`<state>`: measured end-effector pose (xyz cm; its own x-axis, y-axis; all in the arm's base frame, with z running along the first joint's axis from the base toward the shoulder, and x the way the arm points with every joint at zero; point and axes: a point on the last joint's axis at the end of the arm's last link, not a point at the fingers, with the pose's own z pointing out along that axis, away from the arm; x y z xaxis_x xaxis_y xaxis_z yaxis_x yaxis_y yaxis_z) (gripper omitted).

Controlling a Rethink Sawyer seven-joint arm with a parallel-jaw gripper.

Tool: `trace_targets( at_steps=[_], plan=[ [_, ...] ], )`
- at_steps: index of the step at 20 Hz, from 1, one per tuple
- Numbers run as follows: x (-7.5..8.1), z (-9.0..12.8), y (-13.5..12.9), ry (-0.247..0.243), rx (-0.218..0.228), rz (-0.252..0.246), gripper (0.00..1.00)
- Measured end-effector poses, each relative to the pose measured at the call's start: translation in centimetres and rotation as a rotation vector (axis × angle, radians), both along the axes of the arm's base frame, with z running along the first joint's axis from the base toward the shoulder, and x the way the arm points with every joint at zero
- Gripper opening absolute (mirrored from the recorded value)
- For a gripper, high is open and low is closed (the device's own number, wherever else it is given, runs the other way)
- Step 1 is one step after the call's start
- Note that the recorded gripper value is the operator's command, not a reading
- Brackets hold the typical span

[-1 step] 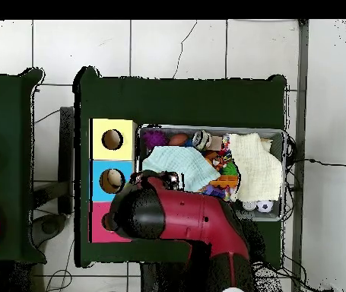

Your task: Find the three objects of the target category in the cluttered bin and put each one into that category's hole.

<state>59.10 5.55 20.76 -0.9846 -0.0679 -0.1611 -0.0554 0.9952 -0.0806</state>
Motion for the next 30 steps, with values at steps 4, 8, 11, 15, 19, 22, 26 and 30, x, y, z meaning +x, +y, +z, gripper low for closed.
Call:
trace_targets(
  at_steps=[4, 8, 11, 15, 19, 22, 26, 30],
  plan=[
    [1.1, -0.2, -1.7, -0.014, -0.023, 0.013, 1.0],
    [2.3, -0.7, -3.2, -0.035, -0.033, 0.026, 1.0],
    [3.3, -1.1, -4.4, -0.059, -0.037, 0.034, 1.0],
    [5.8, -2.1, -7.7, -0.133, -0.035, 0.032, 1.0],
    [7.4, -3.7, -10.3, -0.209, -0.038, 0.041, 1.0],
    [7.9, -4.8, -11.2, -0.255, -0.044, 0.057, 1.0],
    [8.0, -6.9, -11.6, -0.303, -0.051, 0.095, 1.0],
    [7.7, -8.7, -11.1, -0.304, -0.039, 0.117, 1.0]
  ],
)
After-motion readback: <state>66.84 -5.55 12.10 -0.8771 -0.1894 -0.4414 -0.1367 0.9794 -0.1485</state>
